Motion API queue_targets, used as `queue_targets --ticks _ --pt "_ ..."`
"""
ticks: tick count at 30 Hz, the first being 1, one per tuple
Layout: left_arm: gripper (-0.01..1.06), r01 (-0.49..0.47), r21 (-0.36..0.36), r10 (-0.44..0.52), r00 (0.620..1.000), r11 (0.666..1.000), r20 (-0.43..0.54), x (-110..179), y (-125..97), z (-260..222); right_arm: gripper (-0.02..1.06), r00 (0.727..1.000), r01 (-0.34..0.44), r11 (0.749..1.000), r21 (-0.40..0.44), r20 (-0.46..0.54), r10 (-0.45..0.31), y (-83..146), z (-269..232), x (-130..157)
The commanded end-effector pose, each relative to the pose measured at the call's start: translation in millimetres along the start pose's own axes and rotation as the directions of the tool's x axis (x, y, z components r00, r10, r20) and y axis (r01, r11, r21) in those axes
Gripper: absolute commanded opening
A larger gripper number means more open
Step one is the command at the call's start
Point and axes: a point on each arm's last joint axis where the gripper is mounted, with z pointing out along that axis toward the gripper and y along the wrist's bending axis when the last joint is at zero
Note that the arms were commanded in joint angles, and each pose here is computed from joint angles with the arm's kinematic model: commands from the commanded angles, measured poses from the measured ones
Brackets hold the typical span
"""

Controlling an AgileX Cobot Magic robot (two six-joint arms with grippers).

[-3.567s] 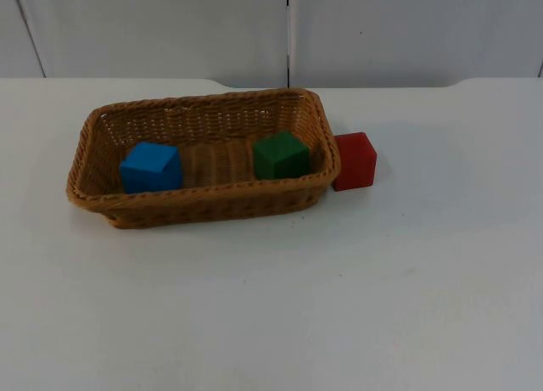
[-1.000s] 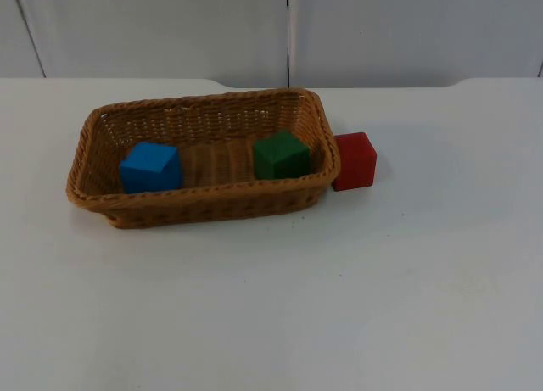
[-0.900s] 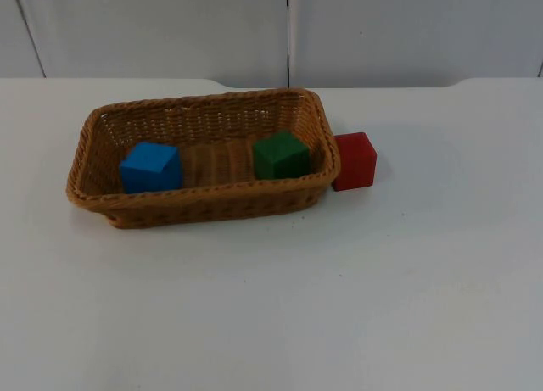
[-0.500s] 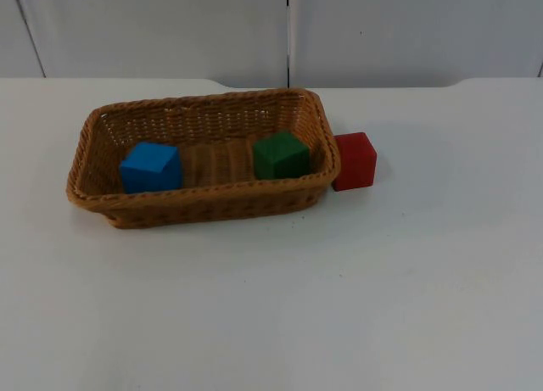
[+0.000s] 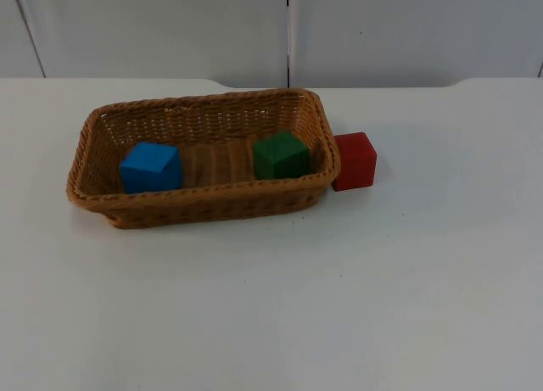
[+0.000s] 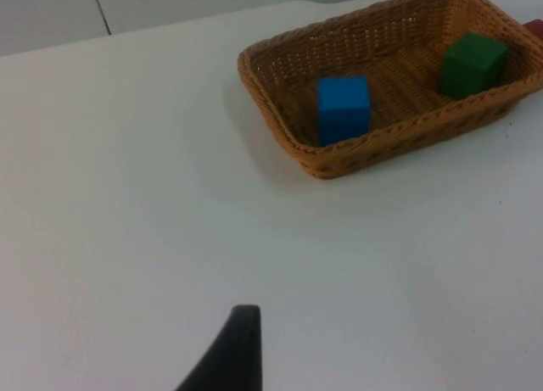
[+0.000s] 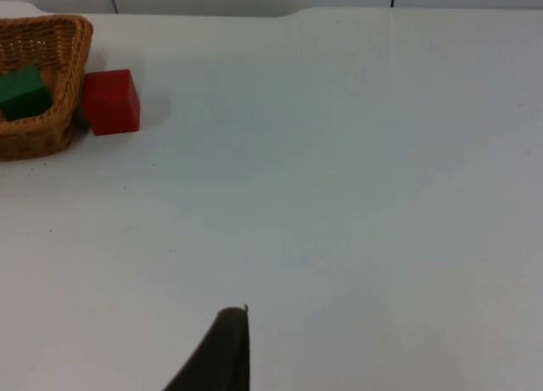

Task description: Pick up one cube with each hand and place exactly two cubes into the same basket, leaving the remaining cube outside.

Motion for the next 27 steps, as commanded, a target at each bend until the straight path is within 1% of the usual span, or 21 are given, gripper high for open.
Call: queue_targets --ticks 1,4,20,25,27 --pt "1.05 0.006 -0.006 -0.006 1.0 1.0 0.001 1.1 0.3 0.6 1.05 1.0 -0.007 1.0 0.008 0.006 0.007 0.4 0.3 0.1" --pt "1.05 0.006 -0.006 -0.006 1.0 1.0 0.001 1.1 0.3 0.6 1.05 1.0 -0.016 1.0 0.025 0.006 0.016 0.6 0.3 0.1" --pt "1.05 0.006 -0.006 -0.006 1.0 1.0 0.001 1.1 0.3 0.6 1.05 1.0 -0.017 1.0 0.026 0.006 0.016 0.6 0.3 0.1" --pt "1.05 0.023 -0.037 -0.023 1.0 0.999 0.0 1.0 0.2 0.6 1.05 1.0 -0.017 1.0 0.026 0.006 0.016 0.6 0.3 0.1" --pt "1.05 0.036 -0.062 -0.036 0.999 0.997 0.0 1.0 0.0 0.7 1.05 1.0 -0.017 1.0 0.026 0.006 0.016 0.6 0.3 0.1"
